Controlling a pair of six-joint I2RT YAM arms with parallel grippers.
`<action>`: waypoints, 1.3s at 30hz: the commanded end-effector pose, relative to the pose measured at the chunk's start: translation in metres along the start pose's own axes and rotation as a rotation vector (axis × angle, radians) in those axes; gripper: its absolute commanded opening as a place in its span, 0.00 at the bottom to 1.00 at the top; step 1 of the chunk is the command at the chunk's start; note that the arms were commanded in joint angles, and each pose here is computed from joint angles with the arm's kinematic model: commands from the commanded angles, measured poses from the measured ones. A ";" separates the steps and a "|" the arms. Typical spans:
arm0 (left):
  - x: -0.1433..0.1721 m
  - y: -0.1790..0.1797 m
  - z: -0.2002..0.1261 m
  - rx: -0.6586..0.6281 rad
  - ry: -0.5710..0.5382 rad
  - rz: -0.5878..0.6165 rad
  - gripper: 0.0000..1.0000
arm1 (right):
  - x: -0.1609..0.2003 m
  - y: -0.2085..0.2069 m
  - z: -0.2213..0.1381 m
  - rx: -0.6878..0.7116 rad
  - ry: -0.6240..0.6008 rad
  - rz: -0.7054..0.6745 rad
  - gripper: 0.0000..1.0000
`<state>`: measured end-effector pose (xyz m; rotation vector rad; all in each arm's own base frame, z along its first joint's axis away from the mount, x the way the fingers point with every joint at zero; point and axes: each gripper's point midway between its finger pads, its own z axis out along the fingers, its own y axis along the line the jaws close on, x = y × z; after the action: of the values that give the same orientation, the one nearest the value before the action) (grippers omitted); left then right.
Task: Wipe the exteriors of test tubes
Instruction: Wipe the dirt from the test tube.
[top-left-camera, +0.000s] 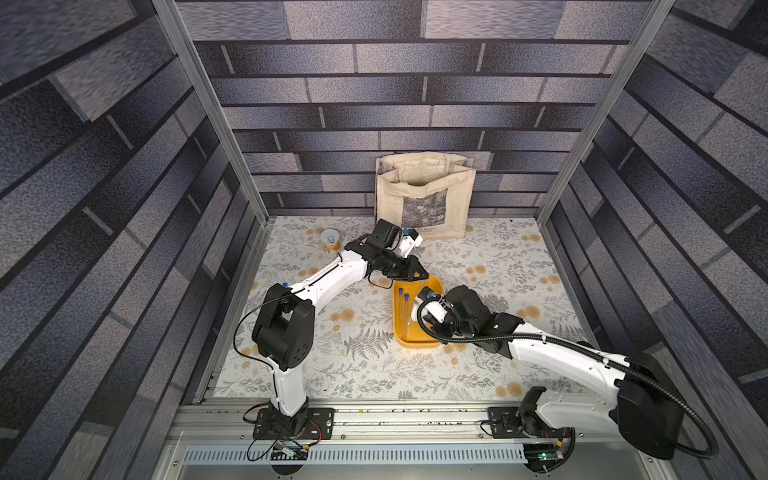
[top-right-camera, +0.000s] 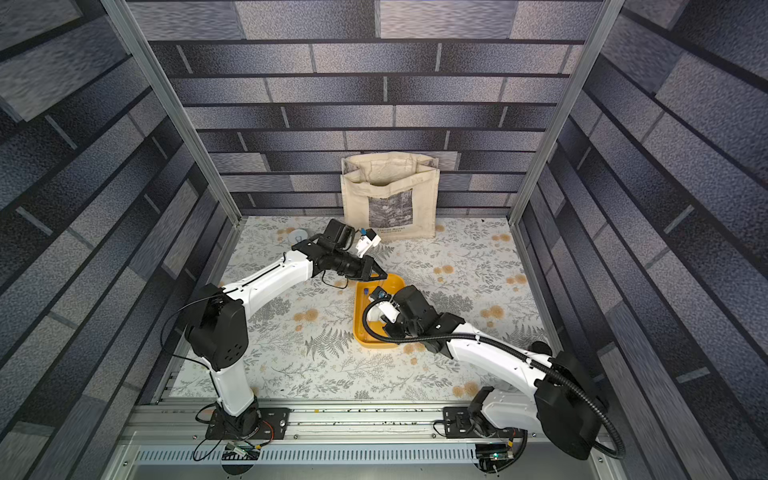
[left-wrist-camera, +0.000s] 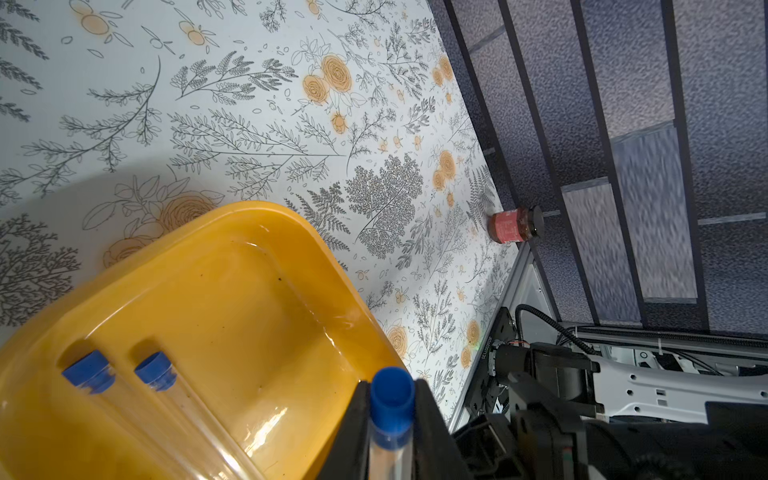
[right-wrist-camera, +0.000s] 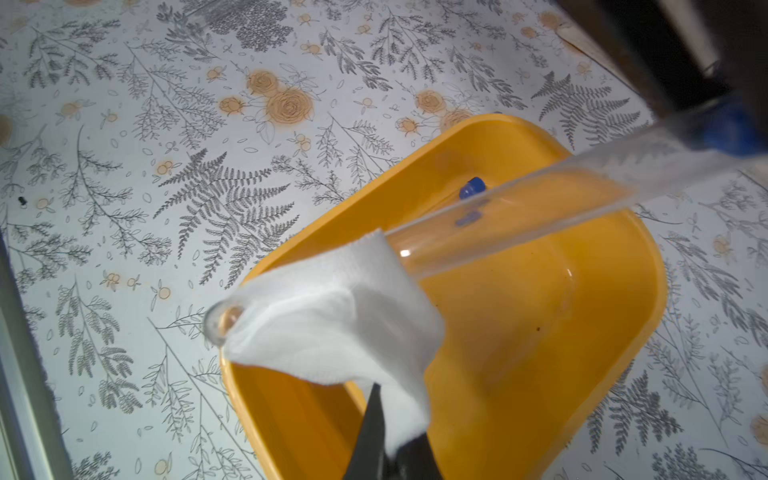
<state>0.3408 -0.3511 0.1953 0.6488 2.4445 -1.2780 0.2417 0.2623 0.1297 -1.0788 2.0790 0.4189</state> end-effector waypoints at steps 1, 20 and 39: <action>0.000 -0.014 -0.012 0.019 -0.016 0.012 0.11 | -0.030 -0.017 -0.005 0.018 -0.070 0.000 0.00; -0.002 -0.014 -0.011 0.023 -0.019 0.013 0.12 | -0.019 -0.020 0.002 -0.074 -0.027 0.077 0.00; -0.002 -0.012 -0.011 0.019 -0.022 0.007 0.12 | 0.014 0.041 0.019 -0.135 0.011 0.041 0.00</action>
<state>0.3409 -0.3511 0.1952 0.6478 2.4446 -1.2779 0.2147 0.2853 0.1051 -1.1506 2.1193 0.5750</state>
